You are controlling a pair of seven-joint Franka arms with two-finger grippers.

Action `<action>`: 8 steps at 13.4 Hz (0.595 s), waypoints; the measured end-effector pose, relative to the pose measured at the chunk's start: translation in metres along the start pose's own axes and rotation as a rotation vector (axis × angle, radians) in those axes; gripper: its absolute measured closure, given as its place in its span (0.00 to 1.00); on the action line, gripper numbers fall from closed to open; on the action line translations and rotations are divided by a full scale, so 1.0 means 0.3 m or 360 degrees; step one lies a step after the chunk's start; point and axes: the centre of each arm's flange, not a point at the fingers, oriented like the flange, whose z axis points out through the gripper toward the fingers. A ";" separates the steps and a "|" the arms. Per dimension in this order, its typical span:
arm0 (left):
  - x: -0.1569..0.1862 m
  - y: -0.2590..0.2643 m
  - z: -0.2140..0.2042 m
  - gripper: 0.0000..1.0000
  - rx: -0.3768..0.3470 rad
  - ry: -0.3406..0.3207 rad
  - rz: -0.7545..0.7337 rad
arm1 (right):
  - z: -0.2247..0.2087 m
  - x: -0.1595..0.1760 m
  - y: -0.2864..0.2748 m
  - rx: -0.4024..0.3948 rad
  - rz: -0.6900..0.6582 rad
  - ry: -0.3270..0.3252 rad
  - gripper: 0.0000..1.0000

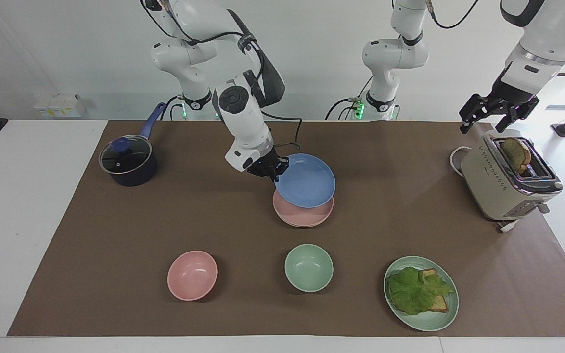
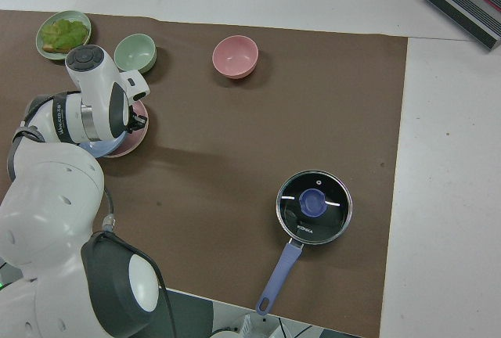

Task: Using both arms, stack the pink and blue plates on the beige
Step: 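Lift the blue plate with the right gripper onto the pink plate, then open the right gripper to release the blue plate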

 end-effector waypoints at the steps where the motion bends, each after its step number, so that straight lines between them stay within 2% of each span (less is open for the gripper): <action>1: 0.000 0.000 0.000 0.00 0.0000 0.0000 0.0000 | -0.001 0.003 0.005 -0.0001 -0.0003 0.0002 0.95; 8: 0.000 0.000 0.000 0.00 0.0000 0.0000 0.0000 | -0.018 0.051 0.058 0.0015 -0.0062 0.0083 0.95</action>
